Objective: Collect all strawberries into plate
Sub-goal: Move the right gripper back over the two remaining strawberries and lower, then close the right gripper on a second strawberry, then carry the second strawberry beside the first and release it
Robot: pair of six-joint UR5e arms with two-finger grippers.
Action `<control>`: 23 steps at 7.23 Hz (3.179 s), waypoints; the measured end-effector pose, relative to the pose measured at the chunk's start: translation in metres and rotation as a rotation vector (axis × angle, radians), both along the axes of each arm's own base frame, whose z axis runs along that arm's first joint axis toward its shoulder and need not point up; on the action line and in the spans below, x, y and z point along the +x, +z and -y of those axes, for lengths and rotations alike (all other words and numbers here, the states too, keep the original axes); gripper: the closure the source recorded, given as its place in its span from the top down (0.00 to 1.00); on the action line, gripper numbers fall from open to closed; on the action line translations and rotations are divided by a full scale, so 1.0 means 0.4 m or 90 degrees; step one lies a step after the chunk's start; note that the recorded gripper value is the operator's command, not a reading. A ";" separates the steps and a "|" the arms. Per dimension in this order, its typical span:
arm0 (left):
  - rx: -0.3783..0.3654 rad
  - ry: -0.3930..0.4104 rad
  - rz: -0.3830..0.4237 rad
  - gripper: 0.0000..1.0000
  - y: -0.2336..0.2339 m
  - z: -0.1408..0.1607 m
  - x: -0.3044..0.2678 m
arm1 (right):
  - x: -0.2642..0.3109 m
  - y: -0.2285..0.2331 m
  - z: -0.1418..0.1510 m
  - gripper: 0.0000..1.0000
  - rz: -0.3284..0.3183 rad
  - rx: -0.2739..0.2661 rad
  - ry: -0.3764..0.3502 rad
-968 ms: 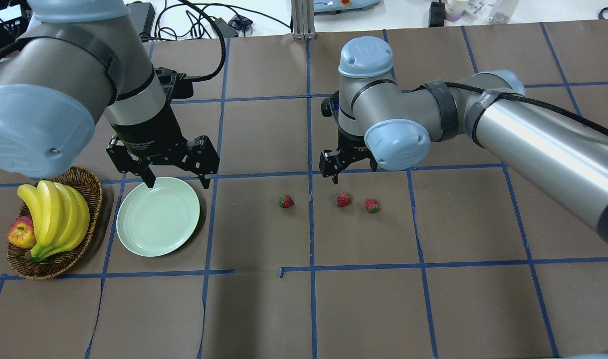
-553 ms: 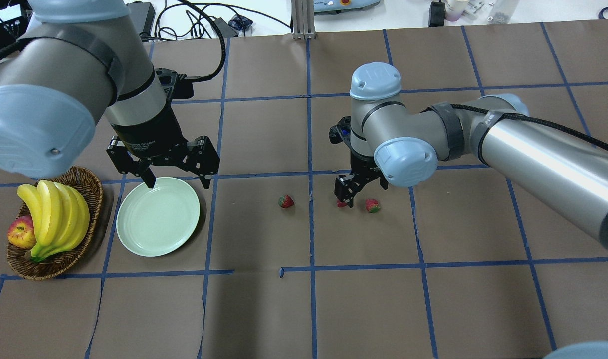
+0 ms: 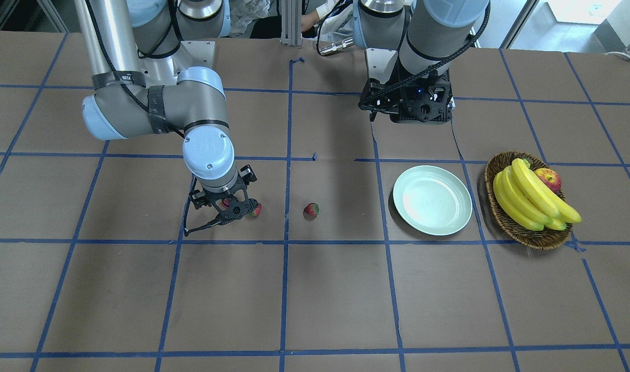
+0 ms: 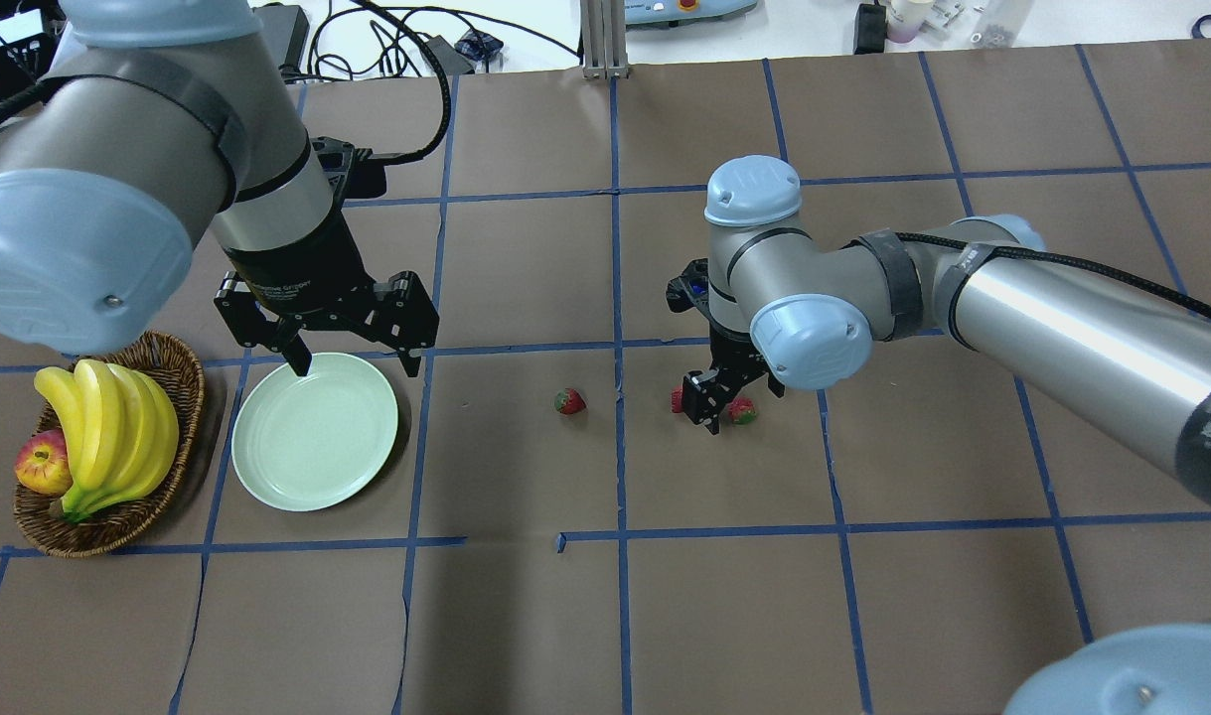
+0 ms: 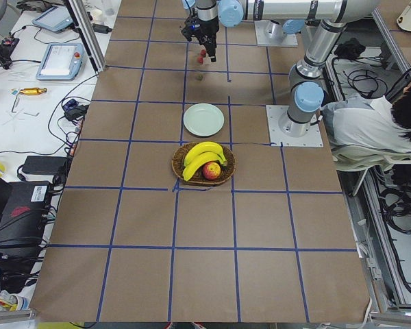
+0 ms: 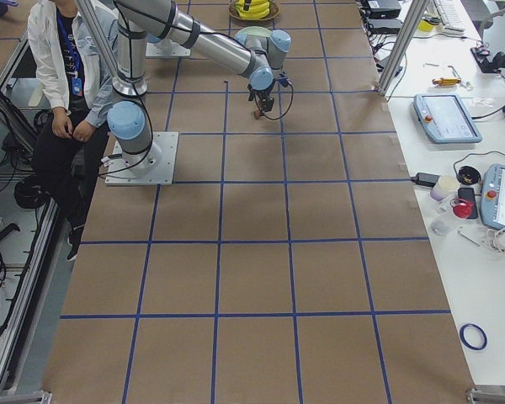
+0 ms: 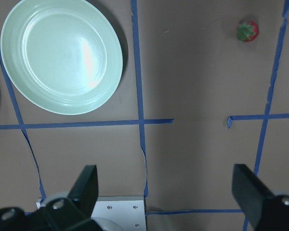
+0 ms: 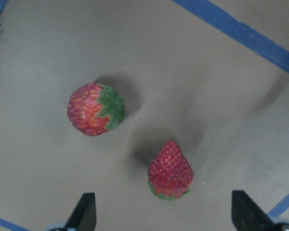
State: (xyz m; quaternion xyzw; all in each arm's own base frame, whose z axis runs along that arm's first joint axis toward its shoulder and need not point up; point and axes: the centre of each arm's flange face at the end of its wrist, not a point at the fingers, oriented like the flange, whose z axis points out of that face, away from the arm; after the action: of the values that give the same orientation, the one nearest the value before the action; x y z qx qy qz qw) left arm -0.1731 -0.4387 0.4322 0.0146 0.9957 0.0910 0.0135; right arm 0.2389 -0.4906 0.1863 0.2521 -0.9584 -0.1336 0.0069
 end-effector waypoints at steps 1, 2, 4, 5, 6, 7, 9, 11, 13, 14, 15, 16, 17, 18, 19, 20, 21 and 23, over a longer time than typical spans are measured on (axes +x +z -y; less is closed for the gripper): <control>0.000 0.000 0.000 1.00 -0.001 0.000 -0.001 | 0.000 -0.012 0.004 0.88 -0.001 -0.001 0.000; 0.001 0.001 0.000 1.00 -0.002 0.000 -0.002 | 0.000 -0.019 0.007 0.82 0.000 -0.004 -0.001; 0.002 0.001 0.000 1.00 -0.003 -0.001 -0.003 | 0.002 -0.030 0.014 0.27 0.001 -0.011 0.000; 0.002 0.002 0.000 1.00 -0.003 -0.001 -0.003 | 0.003 -0.032 0.016 0.00 0.001 -0.016 0.001; 0.001 0.002 0.000 1.00 -0.002 -0.001 -0.004 | 0.002 -0.033 0.017 0.00 -0.001 -0.019 0.002; 0.001 0.003 -0.001 1.00 -0.002 0.000 -0.004 | 0.000 -0.031 0.019 0.00 -0.007 -0.022 0.004; 0.002 0.003 -0.002 1.00 -0.003 -0.001 -0.004 | -0.003 -0.018 0.025 0.00 -0.015 -0.031 0.001; 0.002 0.003 -0.002 1.00 -0.003 -0.001 -0.004 | 0.004 0.056 0.061 0.00 -0.014 -0.072 -0.017; 0.003 0.003 -0.004 1.00 -0.004 -0.001 -0.006 | 0.043 0.163 0.105 0.00 -0.001 -0.118 -0.074; 0.002 0.003 -0.004 1.00 -0.004 -0.001 -0.007 | 0.091 0.205 0.113 0.00 0.019 -0.133 -0.107; 0.001 0.003 -0.005 1.00 -0.003 0.000 -0.007 | 0.160 0.234 0.101 0.00 0.035 -0.143 -0.130; 0.000 0.003 -0.004 1.00 -0.001 0.000 -0.007 | 0.225 0.241 0.077 0.00 0.042 -0.146 -0.144; -0.001 0.002 -0.004 1.00 -0.001 0.000 -0.007 | 0.281 0.224 0.052 0.00 0.044 -0.139 -0.152; 0.000 0.002 -0.003 1.00 -0.001 0.000 -0.006 | 0.331 0.190 0.022 0.00 0.040 -0.125 -0.149; 0.000 0.001 -0.002 1.00 -0.001 -0.001 -0.006 | 0.364 0.157 -0.006 0.00 0.032 -0.109 -0.141; 0.001 0.001 -0.001 1.00 -0.001 -0.001 -0.006 | 0.382 0.129 -0.029 0.00 0.031 -0.091 -0.138; 0.000 0.001 -0.001 1.00 -0.001 -0.001 -0.005 | 0.390 0.105 -0.047 0.00 0.035 -0.073 -0.137; 0.000 0.001 -0.001 1.00 0.000 -0.001 -0.004 | 0.397 0.064 -0.062 0.00 0.042 -0.046 -0.135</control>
State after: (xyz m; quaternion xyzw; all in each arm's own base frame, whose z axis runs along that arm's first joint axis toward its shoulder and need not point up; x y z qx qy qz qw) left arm -0.1746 -0.4382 0.4322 0.0141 0.9957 0.0910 0.0130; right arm 0.3976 -0.4659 0.2119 0.1529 -0.9836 -0.0909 -0.0302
